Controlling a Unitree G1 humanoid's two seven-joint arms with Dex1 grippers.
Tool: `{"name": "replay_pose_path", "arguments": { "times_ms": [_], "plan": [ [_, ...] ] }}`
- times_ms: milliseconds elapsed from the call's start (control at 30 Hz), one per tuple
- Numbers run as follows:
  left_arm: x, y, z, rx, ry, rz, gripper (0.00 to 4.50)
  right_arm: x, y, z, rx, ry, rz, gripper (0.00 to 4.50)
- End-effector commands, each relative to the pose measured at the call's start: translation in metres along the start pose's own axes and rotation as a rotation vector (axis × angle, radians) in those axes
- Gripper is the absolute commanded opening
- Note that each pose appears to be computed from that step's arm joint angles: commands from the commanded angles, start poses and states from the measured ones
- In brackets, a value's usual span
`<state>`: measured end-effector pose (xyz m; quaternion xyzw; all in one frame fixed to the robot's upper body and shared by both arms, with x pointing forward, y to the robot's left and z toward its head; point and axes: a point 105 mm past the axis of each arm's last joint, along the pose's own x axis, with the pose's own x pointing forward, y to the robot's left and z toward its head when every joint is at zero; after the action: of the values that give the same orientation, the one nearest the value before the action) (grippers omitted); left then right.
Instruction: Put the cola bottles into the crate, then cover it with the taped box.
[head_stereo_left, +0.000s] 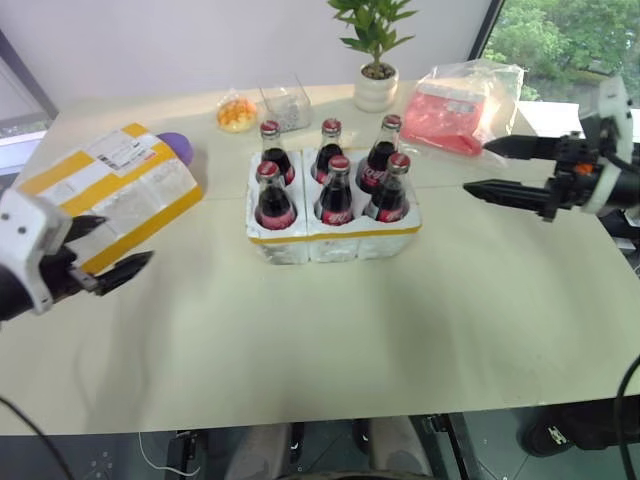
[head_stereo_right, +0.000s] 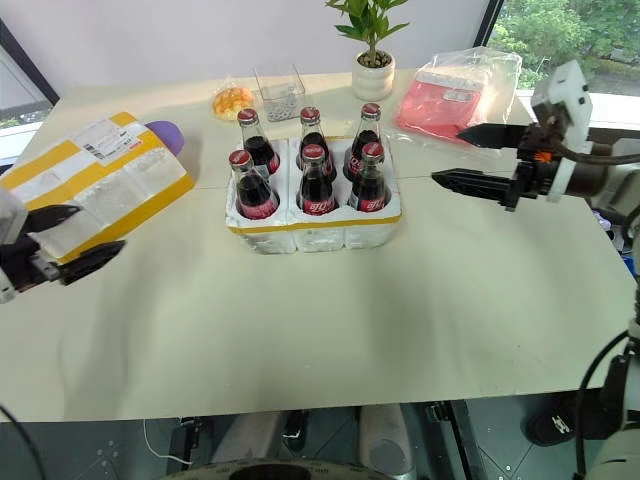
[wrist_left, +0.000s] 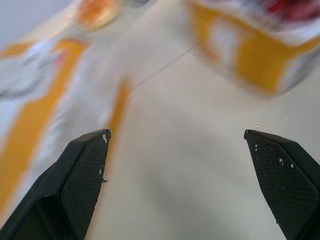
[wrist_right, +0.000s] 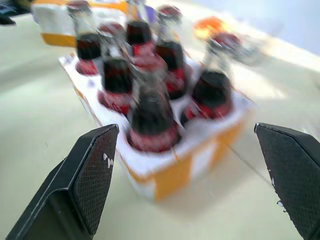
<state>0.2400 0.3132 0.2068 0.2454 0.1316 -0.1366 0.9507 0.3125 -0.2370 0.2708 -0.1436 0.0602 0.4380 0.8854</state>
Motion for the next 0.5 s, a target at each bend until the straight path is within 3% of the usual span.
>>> {"name": "replay_pose_path", "arguments": {
  "times_ms": [33,233,500],
  "plan": [
    [-0.029,0.047,-0.027,0.260,0.201,0.284,4.50,-0.012,-0.006,0.007,-0.046,-0.022,-0.037,4.45],
    [-0.041,0.073,-0.081,0.528,0.454,0.401,4.50,-0.009,0.010,0.015,-0.055,-0.085,0.062,4.45],
    [0.017,0.089,-0.108,0.629,0.394,0.479,4.50,-0.014,0.014,0.031,-0.025,-0.166,0.081,4.45]
  ]
}}
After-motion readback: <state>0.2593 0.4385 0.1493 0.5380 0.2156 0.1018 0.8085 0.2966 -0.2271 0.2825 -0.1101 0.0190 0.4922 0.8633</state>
